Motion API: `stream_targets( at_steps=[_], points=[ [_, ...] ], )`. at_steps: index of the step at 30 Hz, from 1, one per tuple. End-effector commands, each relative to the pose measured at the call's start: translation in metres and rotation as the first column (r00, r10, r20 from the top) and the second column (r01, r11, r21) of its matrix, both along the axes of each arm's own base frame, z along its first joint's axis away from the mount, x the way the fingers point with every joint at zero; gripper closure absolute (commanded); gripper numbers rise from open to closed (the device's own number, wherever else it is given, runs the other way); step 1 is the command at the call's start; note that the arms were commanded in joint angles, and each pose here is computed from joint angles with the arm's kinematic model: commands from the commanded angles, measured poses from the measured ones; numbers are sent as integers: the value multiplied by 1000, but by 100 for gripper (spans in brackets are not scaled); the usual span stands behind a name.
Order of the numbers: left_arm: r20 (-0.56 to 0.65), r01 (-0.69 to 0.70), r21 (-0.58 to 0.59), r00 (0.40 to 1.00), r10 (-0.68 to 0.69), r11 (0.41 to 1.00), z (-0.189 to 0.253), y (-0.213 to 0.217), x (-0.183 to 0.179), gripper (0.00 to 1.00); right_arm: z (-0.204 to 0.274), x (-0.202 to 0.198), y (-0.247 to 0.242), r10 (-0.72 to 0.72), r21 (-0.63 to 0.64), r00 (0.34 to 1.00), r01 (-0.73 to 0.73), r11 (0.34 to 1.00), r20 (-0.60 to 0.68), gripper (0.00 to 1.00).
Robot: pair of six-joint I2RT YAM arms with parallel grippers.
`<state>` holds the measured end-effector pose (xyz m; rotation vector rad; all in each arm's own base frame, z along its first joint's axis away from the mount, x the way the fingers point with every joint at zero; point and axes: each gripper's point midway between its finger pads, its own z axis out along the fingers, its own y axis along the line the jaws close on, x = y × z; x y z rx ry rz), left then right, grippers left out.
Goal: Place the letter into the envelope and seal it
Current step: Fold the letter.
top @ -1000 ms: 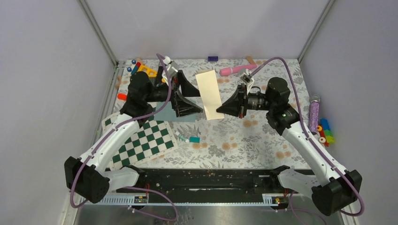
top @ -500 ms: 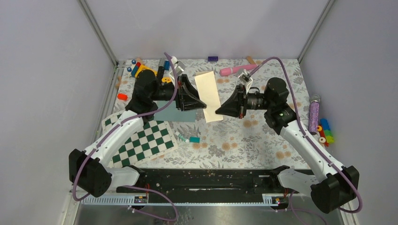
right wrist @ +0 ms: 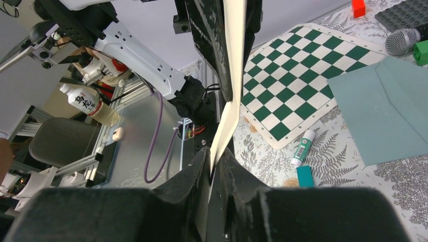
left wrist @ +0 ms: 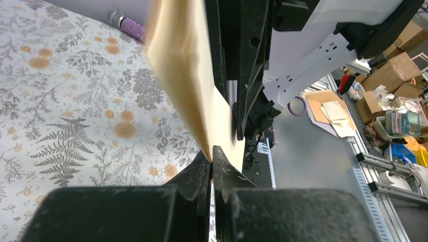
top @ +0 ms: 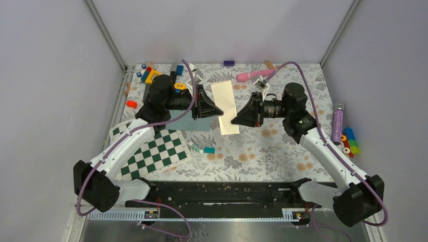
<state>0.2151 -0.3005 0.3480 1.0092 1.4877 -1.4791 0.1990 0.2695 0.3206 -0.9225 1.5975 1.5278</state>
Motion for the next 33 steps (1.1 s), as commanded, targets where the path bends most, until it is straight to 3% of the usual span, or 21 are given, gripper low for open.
stream_targets(
  at_steps=[1,5,11,13,20,21,22,23,25,26,33],
  points=[
    [90,0,29,996,-2,1000,3,-2,-7,100,24,-1,-1,18,23,997,-20,1000,80,79],
    [107,3,36,994,-7,999,-1,-3,-11,100,29,3,0,15,7,997,-16,1000,76,64],
    [108,13,64,994,-20,998,-10,-3,-16,100,42,17,4,-6,-11,997,7,1000,76,62],
    [107,21,64,994,-28,998,-10,-3,-18,100,47,24,4,-26,-18,994,29,999,107,66],
    [109,37,60,993,-43,998,-9,-2,-23,100,55,29,4,-41,-29,989,45,999,142,100],
    [112,45,57,992,-52,997,-7,-2,-25,99,53,29,3,-41,-32,989,46,998,145,100],
    [113,52,54,992,-57,997,-5,-2,-26,88,51,28,3,-38,-37,989,43,998,143,100],
    [115,52,47,992,-57,998,-2,-1,-27,66,49,27,3,-35,-40,989,41,998,141,100],
    [111,49,29,992,-52,998,8,0,-26,12,44,25,2,-31,-47,990,37,998,137,100],
    [111,49,17,993,-50,999,15,1,-26,3,42,24,2,-30,-50,990,37,998,135,100],
    [131,-4,5,991,3,1000,44,1,-10,1,37,13,-1,7,-59,991,1,998,132,100]
  ],
)
